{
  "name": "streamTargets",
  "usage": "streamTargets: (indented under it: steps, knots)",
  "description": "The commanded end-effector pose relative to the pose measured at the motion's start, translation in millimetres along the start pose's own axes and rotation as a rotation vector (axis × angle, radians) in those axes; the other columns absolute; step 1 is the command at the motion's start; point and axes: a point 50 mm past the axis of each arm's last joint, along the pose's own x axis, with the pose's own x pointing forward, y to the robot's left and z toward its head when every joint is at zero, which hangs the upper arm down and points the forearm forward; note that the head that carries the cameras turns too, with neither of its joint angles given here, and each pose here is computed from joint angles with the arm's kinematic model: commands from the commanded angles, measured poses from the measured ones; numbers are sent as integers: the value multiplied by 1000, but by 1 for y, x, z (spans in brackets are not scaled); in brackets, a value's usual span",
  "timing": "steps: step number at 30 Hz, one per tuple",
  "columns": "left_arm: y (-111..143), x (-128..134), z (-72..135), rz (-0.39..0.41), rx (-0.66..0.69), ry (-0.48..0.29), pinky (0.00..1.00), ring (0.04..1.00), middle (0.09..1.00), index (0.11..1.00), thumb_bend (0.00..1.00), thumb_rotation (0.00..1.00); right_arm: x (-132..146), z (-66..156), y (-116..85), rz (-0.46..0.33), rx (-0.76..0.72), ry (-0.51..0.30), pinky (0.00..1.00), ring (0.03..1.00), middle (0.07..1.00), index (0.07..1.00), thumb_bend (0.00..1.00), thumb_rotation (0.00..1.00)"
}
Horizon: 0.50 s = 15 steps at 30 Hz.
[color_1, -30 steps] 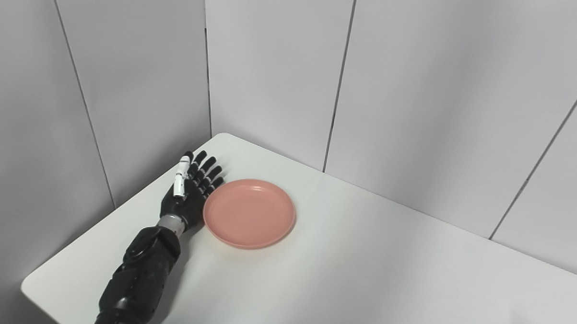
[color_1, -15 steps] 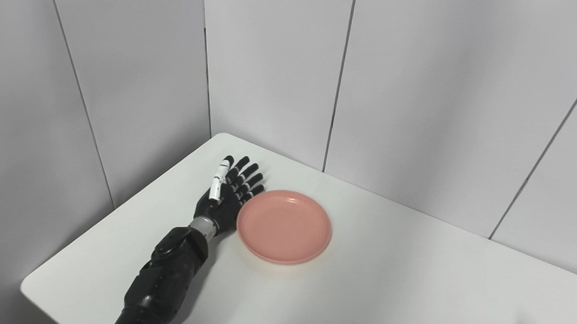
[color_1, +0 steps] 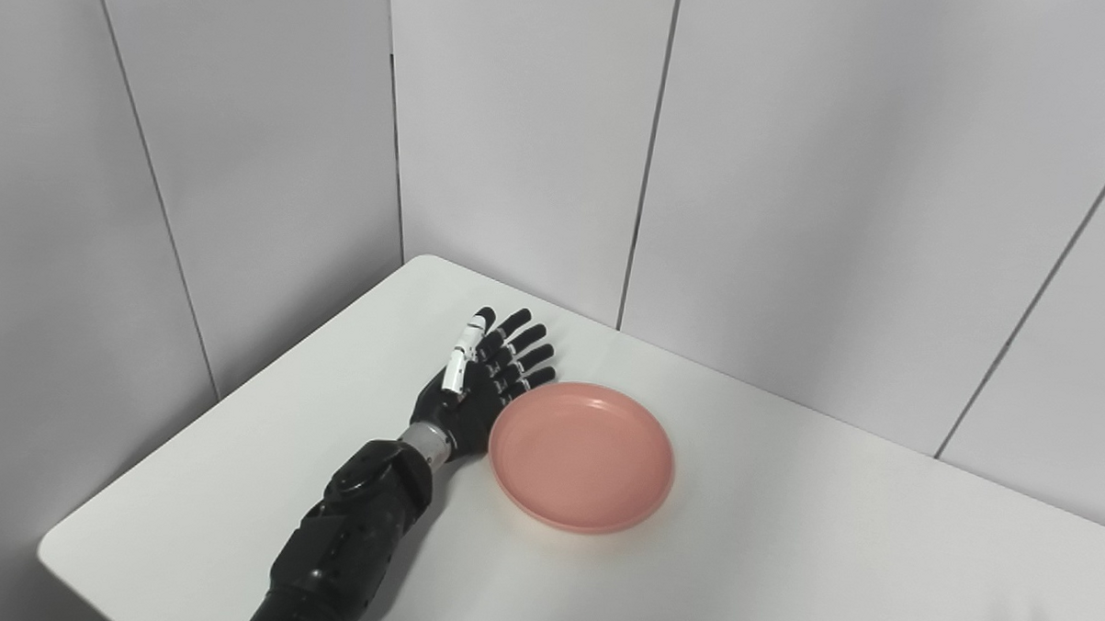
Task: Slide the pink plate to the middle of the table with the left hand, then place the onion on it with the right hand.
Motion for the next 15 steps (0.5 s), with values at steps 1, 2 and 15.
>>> streamTargets:
  steps: [1,2,15]
  knots:
    - [-13,6,-5,-24,3,50,878,902,919,914,410,1000,-7,-10,3,9,15,45,1000,1000,1000,1000,724,880]
    - [-16,6,-7,-33,11,57,879,902,920,914,409,1000,-7,-10,4,9,15,44,1000,1000,1000,1000,720,881]
    - [-40,1,-26,-87,10,107,898,915,932,924,399,1000,-10,-9,8,40,20,33,1000,1000,1000,1000,391,1000]
